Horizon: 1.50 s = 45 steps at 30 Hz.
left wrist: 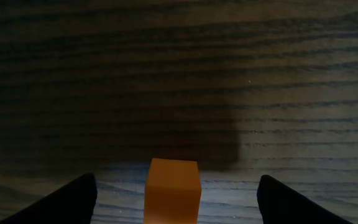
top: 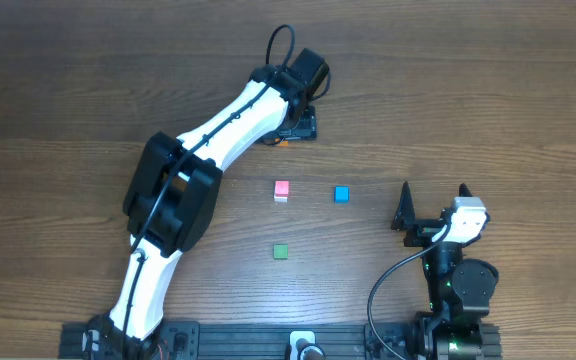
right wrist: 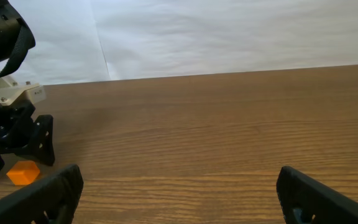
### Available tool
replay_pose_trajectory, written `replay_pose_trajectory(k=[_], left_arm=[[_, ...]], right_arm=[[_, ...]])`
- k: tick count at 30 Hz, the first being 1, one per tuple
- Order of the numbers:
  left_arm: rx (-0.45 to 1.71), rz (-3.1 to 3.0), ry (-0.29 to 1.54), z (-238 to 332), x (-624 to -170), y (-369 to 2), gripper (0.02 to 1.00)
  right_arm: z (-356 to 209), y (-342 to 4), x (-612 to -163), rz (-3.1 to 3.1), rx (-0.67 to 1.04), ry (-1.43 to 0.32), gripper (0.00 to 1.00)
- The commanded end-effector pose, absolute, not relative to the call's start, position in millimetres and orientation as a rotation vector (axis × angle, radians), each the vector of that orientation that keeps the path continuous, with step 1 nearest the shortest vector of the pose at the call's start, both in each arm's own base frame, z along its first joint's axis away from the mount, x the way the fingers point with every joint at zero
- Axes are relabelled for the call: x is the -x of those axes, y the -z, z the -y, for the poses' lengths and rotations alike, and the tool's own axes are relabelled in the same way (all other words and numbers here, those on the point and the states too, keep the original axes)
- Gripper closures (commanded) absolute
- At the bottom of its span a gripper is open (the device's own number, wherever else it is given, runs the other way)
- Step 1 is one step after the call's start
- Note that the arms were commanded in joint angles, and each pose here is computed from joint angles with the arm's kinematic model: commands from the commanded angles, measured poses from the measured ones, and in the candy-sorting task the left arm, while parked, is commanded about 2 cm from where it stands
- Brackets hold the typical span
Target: Stack Cubes
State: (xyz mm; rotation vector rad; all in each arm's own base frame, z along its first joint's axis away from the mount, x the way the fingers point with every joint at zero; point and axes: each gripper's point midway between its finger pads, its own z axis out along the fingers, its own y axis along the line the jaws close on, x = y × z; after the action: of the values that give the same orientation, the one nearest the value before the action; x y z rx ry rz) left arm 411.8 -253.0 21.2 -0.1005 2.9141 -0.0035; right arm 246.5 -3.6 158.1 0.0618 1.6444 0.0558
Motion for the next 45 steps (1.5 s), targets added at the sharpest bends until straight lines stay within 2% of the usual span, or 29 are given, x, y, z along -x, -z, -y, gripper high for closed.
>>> replay_pose_trajectory(k=[1, 8, 16, 20, 28, 32, 37, 45], left_arm=[[0.083, -2.938, 0.010, 256.4, -412.0, -8.9, 0.213], [0.077, -2.959, 0.022, 259.8, -409.1, -0.3, 0.305], [0.077, -2.969, 0.025, 260.1, -407.9, 2.6, 0.557], [0.078, -2.968, 0.026, 260.2, -408.0, 2.6, 0.638], [0.078, -2.963, 0.041, 261.4, -408.4, -2.1, 0.746], [0.079, -2.937, 0.070, 262.8, -410.1, -20.9, 0.770], [0.084, -2.905, 0.103, 260.7, -403.0, -62.5, 0.803], [0.006, -2.844, 0.143, 265.7, -358.3, -137.5, 0.836]], right_arm=[[3.1, -157.1, -246.3, -1.642, -0.053, -0.056, 0.007], [3.1, -157.1, -246.3, -1.642, -0.053, -0.056, 0.009], [3.1, -157.0, -246.3, -1.643, -0.053, -0.056, 0.009], [3.1, -157.1, -246.3, -1.642, -0.053, -0.056, 0.009], [3.1, -157.1, -246.3, -1.642, -0.053, -0.056, 0.009], [3.0, -157.1, -246.3, -1.642, -0.053, -0.057, 0.007], [3.1, -157.1, -246.3, -1.642, -0.053, -0.056, 0.009], [3.1, -157.1, -246.3, -1.642, -0.053, -0.056, 0.009]])
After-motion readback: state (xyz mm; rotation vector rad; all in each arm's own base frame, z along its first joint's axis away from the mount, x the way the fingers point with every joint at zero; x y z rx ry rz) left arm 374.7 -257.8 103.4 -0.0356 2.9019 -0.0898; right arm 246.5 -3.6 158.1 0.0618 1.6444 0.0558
